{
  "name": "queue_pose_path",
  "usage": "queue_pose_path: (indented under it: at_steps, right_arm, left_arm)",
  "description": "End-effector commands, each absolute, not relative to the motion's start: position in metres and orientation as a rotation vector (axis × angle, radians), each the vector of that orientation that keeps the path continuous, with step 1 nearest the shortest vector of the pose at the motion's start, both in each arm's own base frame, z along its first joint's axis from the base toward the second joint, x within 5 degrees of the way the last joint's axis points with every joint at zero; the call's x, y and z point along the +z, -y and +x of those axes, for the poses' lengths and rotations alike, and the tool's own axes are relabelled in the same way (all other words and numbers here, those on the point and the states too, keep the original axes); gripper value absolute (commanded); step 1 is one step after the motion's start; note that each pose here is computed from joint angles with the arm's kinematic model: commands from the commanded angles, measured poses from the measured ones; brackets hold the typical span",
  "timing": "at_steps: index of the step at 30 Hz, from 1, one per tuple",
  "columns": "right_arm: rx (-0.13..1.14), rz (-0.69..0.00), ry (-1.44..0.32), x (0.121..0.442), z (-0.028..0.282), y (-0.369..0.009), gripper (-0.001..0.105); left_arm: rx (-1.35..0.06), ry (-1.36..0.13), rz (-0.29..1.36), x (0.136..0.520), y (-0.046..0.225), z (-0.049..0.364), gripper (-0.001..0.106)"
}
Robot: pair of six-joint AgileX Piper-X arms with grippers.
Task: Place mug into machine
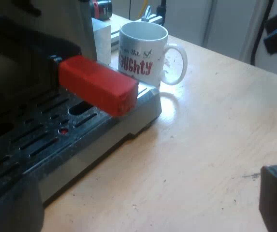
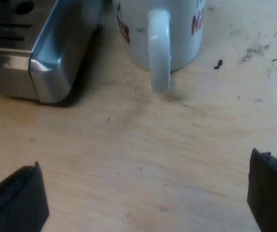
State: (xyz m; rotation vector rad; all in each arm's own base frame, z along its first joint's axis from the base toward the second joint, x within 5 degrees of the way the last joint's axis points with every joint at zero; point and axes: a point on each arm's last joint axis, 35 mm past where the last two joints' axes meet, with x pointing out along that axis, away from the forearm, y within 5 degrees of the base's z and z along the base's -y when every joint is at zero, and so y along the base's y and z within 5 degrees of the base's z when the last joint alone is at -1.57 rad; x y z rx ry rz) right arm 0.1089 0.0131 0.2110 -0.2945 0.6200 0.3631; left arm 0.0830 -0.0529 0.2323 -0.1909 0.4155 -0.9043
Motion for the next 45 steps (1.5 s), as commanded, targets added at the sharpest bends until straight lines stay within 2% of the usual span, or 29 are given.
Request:
queue_pose_path:
  at_steps: [1, 4, 7, 16, 18, 20, 25, 29, 35, 40, 45]
  right_arm:
    - [0.383, -0.298, -0.524, 0.202, 0.114, -0.014, 0.085]
    - [0.382, -0.296, -0.472, 0.187, 0.117, -0.015, 0.085]
    - [0.371, -0.262, -0.48, 0.169, 0.117, -0.015, 0.085]
    - [0.292, -0.211, -0.457, 0.142, 0.125, -0.013, 0.084]
    - [0.292, -0.211, -0.457, 0.141, 0.126, -0.013, 0.083]
    - [0.303, -0.214, -0.44, 0.139, 0.134, -0.015, 0.071]
    - [0.32, -0.249, -0.403, 0.136, 0.144, -0.025, 0.071]
    - [0.238, -0.303, -0.38, 0.131, 0.152, -0.035, 0.071]
    - [0.17, -0.292, -0.363, 0.121, 0.162, -0.038, 0.071]
    - [0.172, -0.293, -0.368, 0.116, 0.171, -0.041, 0.071]
    - [0.172, -0.294, -0.36, 0.114, 0.2, -0.049, 0.071]
  left_arm:
    - [-0.916, -0.426, -0.193, 0.232, 0.055, 0.087, 0.093]
    - [-0.91, -0.464, -0.198, 0.229, 0.056, 0.09, 0.093]
    - [-0.909, -0.476, -0.199, 0.227, 0.057, 0.092, 0.093]
    - [-0.908, -0.47, -0.205, 0.228, 0.058, 0.093, 0.093]
    - [-0.908, -0.47, -0.205, 0.228, 0.058, 0.093, 0.093]
    - [-0.908, -0.47, -0.205, 0.228, 0.058, 0.093, 0.093]
    - [-0.908, -0.47, -0.205, 0.228, 0.058, 0.093, 0.093]
    - [-0.908, -0.47, -0.205, 0.228, 0.058, 0.093, 0.093]
    - [-0.908, -0.47, -0.205, 0.228, 0.058, 0.093, 0.093]
    - [-0.908, -0.47, -0.205, 0.228, 0.058, 0.093, 0.093]
    - [-0.886, -0.481, -0.203, 0.224, 0.057, 0.094, 0.093]
